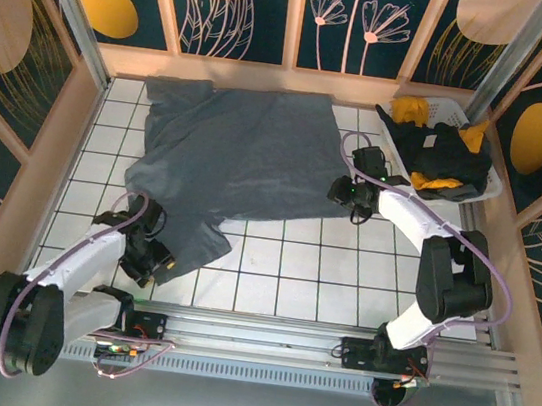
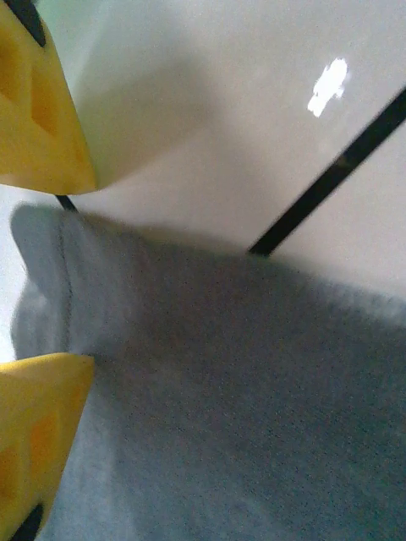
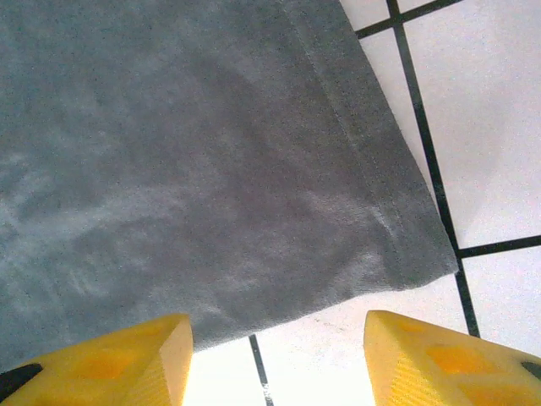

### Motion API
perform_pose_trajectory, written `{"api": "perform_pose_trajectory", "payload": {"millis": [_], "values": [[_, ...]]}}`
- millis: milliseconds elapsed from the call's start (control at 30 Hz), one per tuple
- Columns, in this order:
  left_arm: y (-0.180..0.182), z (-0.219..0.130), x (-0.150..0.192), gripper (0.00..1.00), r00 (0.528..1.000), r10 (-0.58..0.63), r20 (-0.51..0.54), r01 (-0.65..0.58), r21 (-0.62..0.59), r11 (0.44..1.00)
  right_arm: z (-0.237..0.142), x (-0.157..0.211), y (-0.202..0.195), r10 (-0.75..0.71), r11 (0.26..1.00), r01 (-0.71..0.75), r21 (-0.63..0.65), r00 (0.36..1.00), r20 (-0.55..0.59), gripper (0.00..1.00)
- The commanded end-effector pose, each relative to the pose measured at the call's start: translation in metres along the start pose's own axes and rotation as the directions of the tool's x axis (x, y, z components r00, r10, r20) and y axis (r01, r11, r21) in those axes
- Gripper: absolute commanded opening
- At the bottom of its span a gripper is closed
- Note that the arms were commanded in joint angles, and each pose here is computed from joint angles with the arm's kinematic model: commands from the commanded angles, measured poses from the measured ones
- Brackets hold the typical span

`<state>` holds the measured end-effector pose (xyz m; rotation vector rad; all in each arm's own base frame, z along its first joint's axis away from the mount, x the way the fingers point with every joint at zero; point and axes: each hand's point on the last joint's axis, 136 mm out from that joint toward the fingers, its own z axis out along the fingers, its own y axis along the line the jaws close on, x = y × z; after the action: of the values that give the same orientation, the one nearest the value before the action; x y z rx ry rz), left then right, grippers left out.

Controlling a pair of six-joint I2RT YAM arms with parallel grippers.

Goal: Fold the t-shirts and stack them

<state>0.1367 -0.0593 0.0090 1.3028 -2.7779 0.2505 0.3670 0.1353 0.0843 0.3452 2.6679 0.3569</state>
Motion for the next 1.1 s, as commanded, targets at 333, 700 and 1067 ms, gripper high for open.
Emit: {"api": "perform_pose_trajectory", "payload": {"millis": [333,700,1067], "values": [[-0.057,-0.002,-0.036,0.00,0.989,-0.065,0.136,0.049,0.117,0.992,0.004,-0.011,-0.065,0.168,0.976,-0.177,0.128,0.983,0.077,0.55],[-0.066,-0.015,-0.045,0.00,0.982,-0.066,0.176,0.044,0.129,0.991,0.028,-0.008,-0.056,0.154,0.975,-0.153,0.163,0.988,0.009,0.43],[-0.066,-0.019,-0.045,0.00,0.981,-0.065,0.183,0.040,0.132,0.990,0.050,0.009,-0.068,0.147,0.958,-0.125,0.258,0.987,-0.069,0.41]]}}
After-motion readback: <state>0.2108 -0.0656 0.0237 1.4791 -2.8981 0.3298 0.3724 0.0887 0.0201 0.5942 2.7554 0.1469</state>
